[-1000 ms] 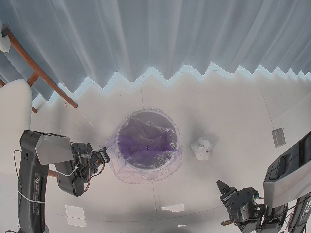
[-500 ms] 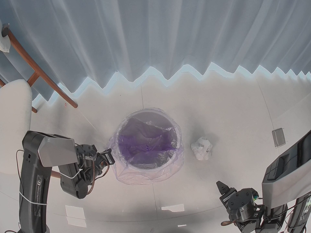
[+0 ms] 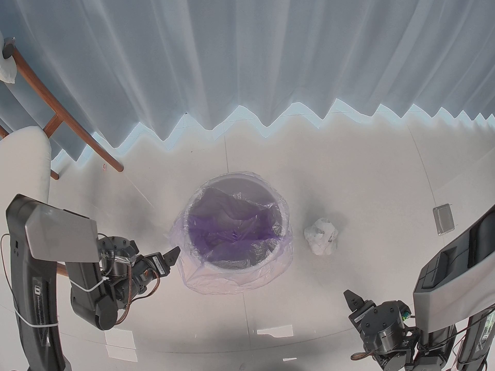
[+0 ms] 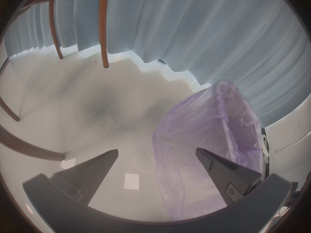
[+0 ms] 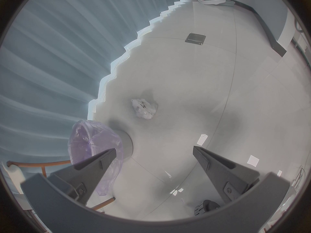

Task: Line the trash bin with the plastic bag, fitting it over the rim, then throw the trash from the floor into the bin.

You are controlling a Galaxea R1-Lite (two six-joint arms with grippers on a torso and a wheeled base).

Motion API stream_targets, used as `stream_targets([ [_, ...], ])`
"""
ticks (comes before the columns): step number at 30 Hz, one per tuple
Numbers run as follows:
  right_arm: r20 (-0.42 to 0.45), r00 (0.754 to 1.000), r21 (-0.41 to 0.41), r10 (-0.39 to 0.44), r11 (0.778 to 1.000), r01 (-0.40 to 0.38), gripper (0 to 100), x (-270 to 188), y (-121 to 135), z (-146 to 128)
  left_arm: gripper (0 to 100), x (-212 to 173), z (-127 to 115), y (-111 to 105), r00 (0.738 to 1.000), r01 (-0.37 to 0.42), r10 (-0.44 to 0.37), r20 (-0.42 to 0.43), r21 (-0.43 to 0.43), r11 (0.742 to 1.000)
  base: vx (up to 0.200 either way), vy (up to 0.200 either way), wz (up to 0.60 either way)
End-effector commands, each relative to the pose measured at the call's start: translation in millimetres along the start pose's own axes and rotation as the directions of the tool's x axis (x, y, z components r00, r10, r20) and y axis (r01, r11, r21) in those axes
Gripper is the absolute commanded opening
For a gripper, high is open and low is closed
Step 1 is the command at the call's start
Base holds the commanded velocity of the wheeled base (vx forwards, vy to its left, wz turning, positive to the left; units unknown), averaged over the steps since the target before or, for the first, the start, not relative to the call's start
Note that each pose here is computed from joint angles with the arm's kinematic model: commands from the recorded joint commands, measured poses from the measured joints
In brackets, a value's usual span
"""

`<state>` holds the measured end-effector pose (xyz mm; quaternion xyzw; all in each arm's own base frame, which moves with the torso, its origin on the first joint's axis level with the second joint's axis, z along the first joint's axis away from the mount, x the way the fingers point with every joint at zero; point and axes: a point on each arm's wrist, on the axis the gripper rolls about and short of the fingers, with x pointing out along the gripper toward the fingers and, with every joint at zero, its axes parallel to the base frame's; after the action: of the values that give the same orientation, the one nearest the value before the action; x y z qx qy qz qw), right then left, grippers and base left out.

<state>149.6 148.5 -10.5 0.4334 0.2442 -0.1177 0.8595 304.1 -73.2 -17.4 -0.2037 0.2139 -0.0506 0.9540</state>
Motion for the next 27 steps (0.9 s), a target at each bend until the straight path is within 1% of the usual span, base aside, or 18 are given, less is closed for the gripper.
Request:
stream_targets([
  [1,-0.004,0.999,-0.032,-0.036,0.999,0.036,100,1.1,-8.3,-1.9,100,-56.8,24.8,-8.3,0.999,0.015,-0.012,0.041,-0.065,0.998,0.000,0.000,0.00],
  [3,-0.003,0.999,-0.033,-0.039,0.999,0.039,100,1.7,-8.9,-2.1,100,-73.9,34.8,-15.4,0.996,0.045,-0.037,0.082,-0.101,0.994,0.000,0.000,0.00],
  [4,-0.003,0.999,-0.031,-0.039,0.999,0.039,100,1.7,-8.9,-2.1,100,-75.3,35.5,-15.7,0.996,0.047,-0.039,0.085,-0.104,0.993,0.000,0.000,0.00],
  [5,0.000,0.999,-0.024,-0.036,0.999,0.036,100,1.5,-8.1,-1.0,100,-88.1,45.0,-20.7,0.990,0.071,-0.055,0.131,-0.120,0.990,0.000,0.000,0.00],
  [6,0.001,0.999,-0.022,-0.036,0.999,0.036,100,1.4,-7.8,-0.4,100,-95.4,49.3,-22.5,0.986,0.082,-0.063,0.152,-0.124,0.989,0.000,0.000,0.00],
  [7,0.001,0.999,-0.022,-0.036,0.999,0.036,100,1.4,-7.8,-0.4,100,-95.4,49.3,-22.5,0.986,0.082,-0.063,0.152,-0.124,0.989,0.000,0.000,0.00],
  [9,0.011,1.000,-0.029,-0.016,0.999,0.016,100,-0.5,-3.3,4.2,100,-122.6,64.1,-27.0,0.968,0.127,-0.095,0.232,-0.128,0.984,0.000,0.000,0.00],
  [11,0.029,0.999,-0.053,0.024,0.998,-0.023,100,-4.8,5.4,13.5,100,-139.0,74.8,-31.3,0.947,0.168,-0.126,0.295,-0.122,0.978,0.000,0.000,0.00],
  [12,0.039,0.998,-0.063,0.046,0.997,-0.043,100,-7.5,9.9,19.1,100,-145.5,79.1,-33.3,0.936,0.189,-0.143,0.321,-0.119,0.975,0.000,0.000,0.00],
  [13,0.045,0.995,-0.087,0.094,0.992,-0.089,100,-14.0,18.4,29.0,100,-155.9,85.4,-36.3,0.919,0.217,-0.164,0.359,-0.114,0.969,0.000,0.000,0.00],
  [14,0.041,0.993,-0.096,0.112,0.990,-0.107,100,-16.3,21.1,32.1,100,-159.3,87.5,-37.2,0.912,0.226,-0.170,0.373,-0.111,0.968,0.000,0.000,0.00],
  [16,0.014,0.978,-0.179,0.207,0.963,-0.201,100,-28.0,33.7,49.3,100,-172.4,94.5,-40.4,0.886,0.258,-0.194,0.421,-0.100,0.961,0.000,0.000,0.00],
  [20,-0.010,0.958,-0.316,0.287,0.908,-0.275,100,-38.8,40.8,63.6,100,-184.6,101.9,-43.2,0.856,0.284,-0.210,0.473,-0.090,0.955,0.000,0.000,0.00],
  [23,-0.011,0.941,-0.362,0.338,0.876,-0.319,100,-46.8,45.3,71.1,100,-195.3,107.1,-45.2,0.828,0.316,-0.226,0.513,-0.095,0.944,0.000,0.000,0.00],
  [24,-0.011,0.941,-0.362,0.338,0.876,-0.319,100,-46.8,45.3,71.1,100,-195.3,107.1,-45.2,0.828,0.316,-0.226,0.513,-0.095,0.944,0.000,0.000,0.00],
  [25,-0.014,0.923,-0.385,0.383,0.850,-0.359,100,-53.4,48.3,79.8,100,-205.5,110.1,-46.8,0.805,0.354,-0.243,0.542,-0.110,0.929,0.000,0.000,0.00],
  [26,-0.015,0.911,-0.403,0.412,0.831,-0.383,100,-56.3,50.7,85.9,100,-210.6,110.7,-46.9,0.797,0.371,-0.247,0.551,-0.124,0.920,0.000,0.000,0.00],
  [27,-0.012,0.904,-0.415,0.428,0.820,-0.394,100,-57.1,52.6,90.5,100,-213.6,110.8,-46.8,0.795,0.379,-0.248,0.553,-0.133,0.916,0.000,0.000,0.00],
])
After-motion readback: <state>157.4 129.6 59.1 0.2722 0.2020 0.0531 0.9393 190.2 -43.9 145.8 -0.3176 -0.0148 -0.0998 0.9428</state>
